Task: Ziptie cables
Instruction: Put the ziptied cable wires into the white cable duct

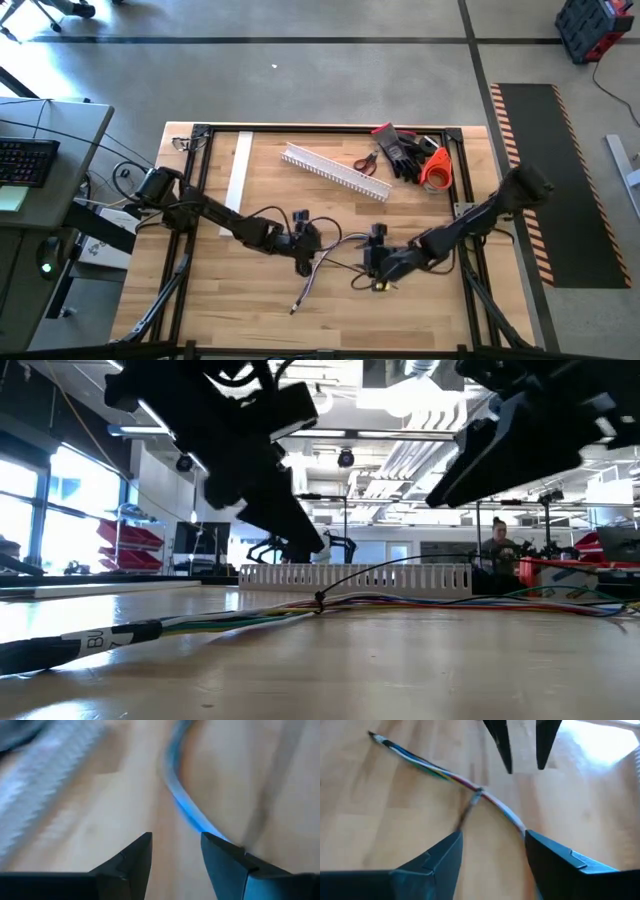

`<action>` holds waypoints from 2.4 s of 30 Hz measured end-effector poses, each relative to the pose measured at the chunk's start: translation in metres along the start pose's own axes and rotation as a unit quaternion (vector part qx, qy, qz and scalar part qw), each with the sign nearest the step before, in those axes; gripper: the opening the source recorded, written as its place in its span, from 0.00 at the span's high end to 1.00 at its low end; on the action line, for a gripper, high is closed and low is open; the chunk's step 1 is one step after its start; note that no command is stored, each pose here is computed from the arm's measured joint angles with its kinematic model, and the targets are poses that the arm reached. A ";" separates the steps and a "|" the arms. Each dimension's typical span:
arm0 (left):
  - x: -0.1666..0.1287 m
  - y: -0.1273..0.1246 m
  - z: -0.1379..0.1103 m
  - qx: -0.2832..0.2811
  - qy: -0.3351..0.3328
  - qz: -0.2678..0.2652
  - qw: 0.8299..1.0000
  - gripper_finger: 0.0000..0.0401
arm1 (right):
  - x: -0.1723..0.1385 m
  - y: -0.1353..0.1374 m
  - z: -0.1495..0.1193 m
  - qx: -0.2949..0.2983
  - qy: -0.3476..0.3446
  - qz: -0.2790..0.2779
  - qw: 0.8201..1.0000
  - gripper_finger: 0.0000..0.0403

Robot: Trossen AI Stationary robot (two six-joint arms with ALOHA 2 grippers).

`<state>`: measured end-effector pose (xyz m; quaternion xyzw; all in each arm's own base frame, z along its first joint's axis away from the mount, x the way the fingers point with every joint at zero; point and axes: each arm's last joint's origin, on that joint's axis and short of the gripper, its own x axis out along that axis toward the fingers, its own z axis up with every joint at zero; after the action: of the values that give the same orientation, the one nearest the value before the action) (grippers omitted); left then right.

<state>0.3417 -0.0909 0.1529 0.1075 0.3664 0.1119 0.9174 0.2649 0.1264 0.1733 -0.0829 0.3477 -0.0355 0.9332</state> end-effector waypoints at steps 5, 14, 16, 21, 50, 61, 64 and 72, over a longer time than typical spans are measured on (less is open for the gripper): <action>0.006 0.011 -0.014 -0.061 0.008 0.052 0.997 0.66 | 0.018 -0.041 0.008 -0.036 0.014 0.026 0.999 0.41; 0.006 0.008 -0.065 -0.154 0.023 0.081 0.984 0.71 | 0.062 -0.136 0.002 -0.027 0.020 -0.080 0.996 0.39; 0.003 0.004 -0.073 -0.166 0.017 0.084 0.982 0.71 | 0.063 -0.162 0.003 -0.007 0.006 -0.115 0.993 0.39; -0.002 -0.003 -0.084 -0.185 0.003 0.081 0.979 0.71 | 0.065 -0.217 -0.017 0.042 0.021 -0.094 0.994 0.39; -0.057 -0.091 -0.039 -0.093 -0.019 -0.159 0.983 0.82 | 0.092 -0.126 -0.022 -0.090 0.044 0.098 0.990 0.94; -0.063 -0.096 -0.033 -0.177 0.055 -0.172 0.967 0.76 | 0.086 -0.125 -0.010 -0.112 0.037 0.096 0.988 0.68; -0.063 -0.095 -0.032 -0.212 0.060 -0.173 0.960 0.69 | 0.074 -0.129 0.008 -0.113 0.047 0.095 0.988 0.54; -0.051 -0.102 -0.036 -0.303 0.046 -0.151 0.940 0.55 | 0.015 -0.116 0.032 -0.119 0.043 0.067 0.990 0.38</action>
<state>0.2936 -0.1988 0.1321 -0.2374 0.3684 0.0825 0.8950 0.2964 0.0147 0.2080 -0.1680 0.3938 0.0652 0.9014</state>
